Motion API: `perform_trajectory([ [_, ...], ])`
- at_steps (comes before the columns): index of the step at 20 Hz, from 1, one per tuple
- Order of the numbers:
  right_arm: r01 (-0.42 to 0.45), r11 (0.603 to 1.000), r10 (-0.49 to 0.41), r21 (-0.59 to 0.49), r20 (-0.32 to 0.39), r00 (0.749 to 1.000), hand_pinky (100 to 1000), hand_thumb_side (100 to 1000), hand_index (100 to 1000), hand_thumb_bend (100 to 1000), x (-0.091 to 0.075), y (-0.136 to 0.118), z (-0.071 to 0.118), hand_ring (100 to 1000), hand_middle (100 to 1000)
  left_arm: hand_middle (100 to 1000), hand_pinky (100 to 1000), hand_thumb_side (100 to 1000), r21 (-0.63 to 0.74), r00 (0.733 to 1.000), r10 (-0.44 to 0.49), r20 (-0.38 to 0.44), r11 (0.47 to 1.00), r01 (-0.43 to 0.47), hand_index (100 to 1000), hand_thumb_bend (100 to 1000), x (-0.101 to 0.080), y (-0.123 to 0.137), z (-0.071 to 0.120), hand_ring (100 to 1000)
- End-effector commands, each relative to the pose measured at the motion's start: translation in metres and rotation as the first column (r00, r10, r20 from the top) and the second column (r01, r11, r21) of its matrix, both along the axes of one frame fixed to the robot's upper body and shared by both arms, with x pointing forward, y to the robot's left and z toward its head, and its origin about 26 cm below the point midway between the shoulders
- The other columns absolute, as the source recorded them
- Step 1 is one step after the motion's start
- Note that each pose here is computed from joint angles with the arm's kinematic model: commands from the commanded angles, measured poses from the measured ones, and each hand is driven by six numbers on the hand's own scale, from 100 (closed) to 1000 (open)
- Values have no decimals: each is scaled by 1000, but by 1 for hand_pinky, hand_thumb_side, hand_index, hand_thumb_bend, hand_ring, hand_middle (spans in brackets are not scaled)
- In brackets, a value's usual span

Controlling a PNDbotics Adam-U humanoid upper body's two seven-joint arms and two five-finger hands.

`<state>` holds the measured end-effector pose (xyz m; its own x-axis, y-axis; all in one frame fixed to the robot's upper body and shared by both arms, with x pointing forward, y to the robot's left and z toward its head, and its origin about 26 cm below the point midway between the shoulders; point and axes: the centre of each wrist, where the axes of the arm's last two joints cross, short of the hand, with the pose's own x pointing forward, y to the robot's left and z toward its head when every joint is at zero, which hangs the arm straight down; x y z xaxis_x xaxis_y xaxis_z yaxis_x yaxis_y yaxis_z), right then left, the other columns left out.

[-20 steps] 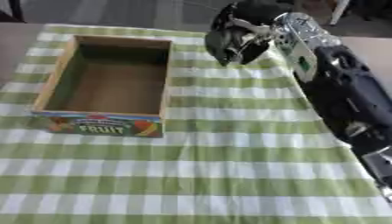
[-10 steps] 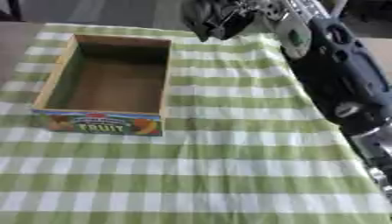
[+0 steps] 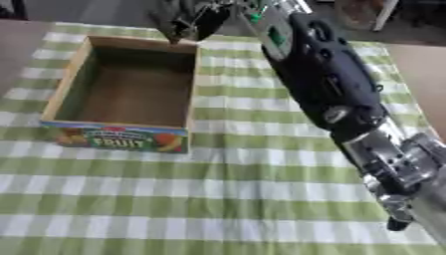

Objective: Pick up objects on the table and place them in the box.

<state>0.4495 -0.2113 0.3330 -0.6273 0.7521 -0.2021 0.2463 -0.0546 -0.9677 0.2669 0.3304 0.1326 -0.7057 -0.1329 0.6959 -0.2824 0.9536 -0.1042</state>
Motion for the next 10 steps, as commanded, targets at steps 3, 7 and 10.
perform_trajectory([
  [3, 19, 999, -21, 44, 59, 998, 788, 113, 500, 100, 7, 20, 2, 792, 457, 617, 302, 750, 31, 999, -27, 43, 999, 25, 389, 100, 1, -1, 13, 343],
  [7, 52, 995, -55, 81, 30, 998, 786, 118, 501, 100, 20, 35, -20, 794, 454, 617, 303, 750, 28, 998, -42, 51, 999, 40, 389, 100, 2, -3, 13, 343],
  [10, 72, 995, -73, 68, 19, 997, 785, 117, 499, 100, 27, 43, -35, 794, 454, 617, 303, 750, 25, 998, -46, 52, 999, 44, 388, 100, 2, -4, 14, 342],
])
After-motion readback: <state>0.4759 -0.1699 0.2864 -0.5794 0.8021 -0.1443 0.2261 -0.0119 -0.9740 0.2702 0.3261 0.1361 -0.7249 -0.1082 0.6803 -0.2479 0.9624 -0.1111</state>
